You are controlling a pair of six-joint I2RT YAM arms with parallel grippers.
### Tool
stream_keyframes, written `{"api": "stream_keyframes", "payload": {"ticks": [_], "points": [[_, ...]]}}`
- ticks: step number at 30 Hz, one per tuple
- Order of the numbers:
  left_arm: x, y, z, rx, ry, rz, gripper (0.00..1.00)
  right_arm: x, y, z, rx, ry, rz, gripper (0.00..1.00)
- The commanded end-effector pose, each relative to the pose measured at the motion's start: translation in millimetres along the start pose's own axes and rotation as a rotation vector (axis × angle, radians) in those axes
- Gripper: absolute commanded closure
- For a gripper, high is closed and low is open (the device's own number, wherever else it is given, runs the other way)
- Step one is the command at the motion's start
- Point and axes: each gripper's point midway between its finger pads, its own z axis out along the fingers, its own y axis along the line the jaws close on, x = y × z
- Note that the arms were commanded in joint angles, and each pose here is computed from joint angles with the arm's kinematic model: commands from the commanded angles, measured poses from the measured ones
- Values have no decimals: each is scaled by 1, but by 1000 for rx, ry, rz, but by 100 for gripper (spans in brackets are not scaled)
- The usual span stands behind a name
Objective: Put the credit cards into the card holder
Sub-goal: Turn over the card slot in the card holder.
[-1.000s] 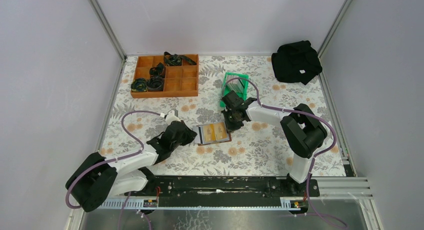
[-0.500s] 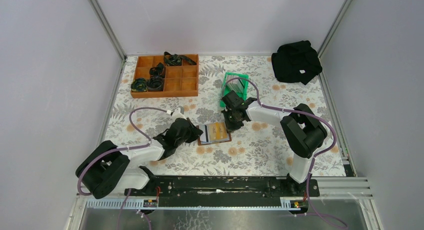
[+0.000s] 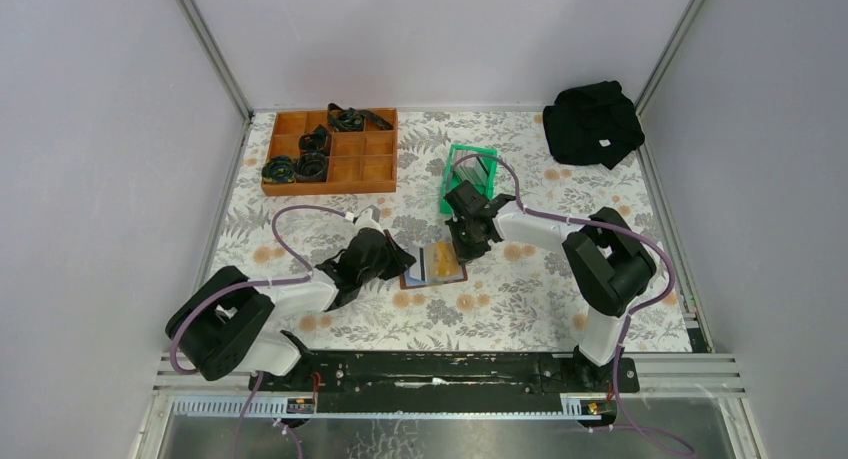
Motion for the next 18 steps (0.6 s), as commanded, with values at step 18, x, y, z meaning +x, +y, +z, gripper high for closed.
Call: {"api": "stream_keyframes", "payload": {"ticks": [18], "points": [[7, -1, -5, 20, 27, 15, 100, -24, -29, -39, 168, -106, -38, 83]]}}
